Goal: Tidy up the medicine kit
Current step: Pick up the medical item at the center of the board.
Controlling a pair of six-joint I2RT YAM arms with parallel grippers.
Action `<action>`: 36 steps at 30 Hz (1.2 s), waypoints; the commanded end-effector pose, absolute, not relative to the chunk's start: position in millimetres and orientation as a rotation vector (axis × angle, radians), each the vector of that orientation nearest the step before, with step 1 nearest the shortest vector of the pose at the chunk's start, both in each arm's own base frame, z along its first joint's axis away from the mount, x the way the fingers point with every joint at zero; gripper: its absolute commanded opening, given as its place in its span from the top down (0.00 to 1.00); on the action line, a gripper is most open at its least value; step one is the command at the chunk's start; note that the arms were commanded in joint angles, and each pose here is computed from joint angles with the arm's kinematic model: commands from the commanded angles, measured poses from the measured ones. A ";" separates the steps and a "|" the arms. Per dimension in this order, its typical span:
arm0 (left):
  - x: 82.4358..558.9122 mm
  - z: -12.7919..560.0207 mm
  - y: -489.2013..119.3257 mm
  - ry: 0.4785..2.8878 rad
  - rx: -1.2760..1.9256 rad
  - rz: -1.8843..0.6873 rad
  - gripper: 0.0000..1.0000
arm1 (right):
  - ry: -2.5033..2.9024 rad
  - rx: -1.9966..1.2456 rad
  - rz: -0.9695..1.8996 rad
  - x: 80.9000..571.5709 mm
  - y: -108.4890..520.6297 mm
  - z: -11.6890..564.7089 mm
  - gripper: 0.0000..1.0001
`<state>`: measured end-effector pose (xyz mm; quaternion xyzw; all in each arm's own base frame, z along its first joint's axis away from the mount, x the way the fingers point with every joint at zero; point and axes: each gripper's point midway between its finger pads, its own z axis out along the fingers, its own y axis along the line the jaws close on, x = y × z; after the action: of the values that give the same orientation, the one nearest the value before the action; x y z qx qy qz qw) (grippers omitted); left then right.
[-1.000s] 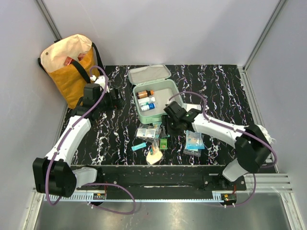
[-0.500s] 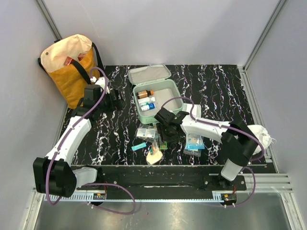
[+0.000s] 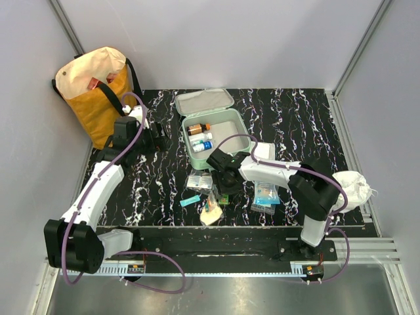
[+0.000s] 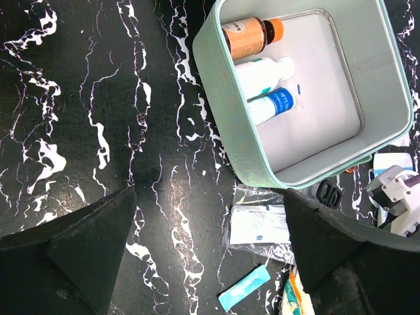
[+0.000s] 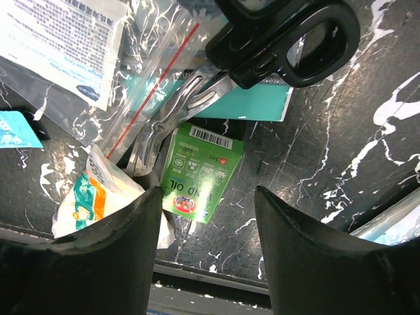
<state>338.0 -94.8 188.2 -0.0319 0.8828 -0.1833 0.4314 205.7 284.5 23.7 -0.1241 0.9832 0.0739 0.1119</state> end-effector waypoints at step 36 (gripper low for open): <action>340.7 199.9 -94.4 2.154 -0.072 -0.456 0.01 | 2.827 -0.397 0.054 217.3 267.3 8.8 0.50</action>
<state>337.1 -95.2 186.6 -0.0311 0.8837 -0.1843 0.4292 221.5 272.5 13.1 -0.1259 0.9808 0.0275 0.1462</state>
